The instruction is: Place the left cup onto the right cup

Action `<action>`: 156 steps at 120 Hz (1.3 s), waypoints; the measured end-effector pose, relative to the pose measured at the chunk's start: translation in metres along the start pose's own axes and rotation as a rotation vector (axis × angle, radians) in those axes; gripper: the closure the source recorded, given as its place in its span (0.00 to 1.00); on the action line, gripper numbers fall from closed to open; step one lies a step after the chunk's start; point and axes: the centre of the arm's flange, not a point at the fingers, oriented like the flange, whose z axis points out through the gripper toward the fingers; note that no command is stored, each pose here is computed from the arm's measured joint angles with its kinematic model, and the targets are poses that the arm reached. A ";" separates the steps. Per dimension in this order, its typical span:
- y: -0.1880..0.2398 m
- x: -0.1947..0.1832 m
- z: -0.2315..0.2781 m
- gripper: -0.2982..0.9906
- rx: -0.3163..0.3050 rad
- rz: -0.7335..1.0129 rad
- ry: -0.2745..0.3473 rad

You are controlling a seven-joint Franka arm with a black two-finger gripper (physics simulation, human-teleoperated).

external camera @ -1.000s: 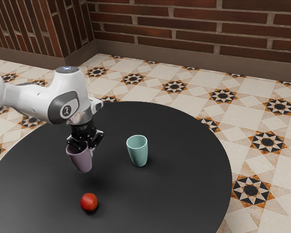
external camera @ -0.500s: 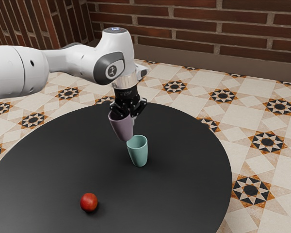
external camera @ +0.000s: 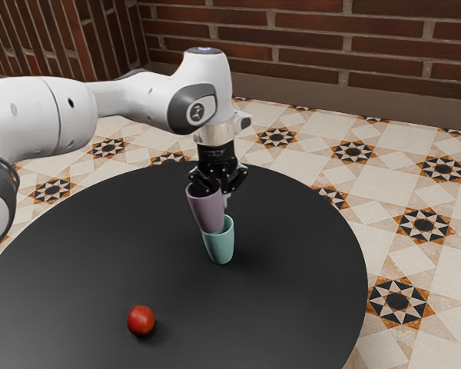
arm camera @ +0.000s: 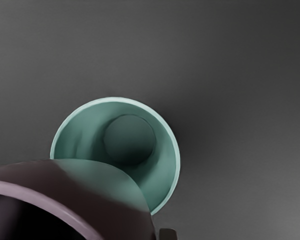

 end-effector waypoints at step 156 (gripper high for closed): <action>0.016 0.023 0.008 0.84 0.027 0.024 0.009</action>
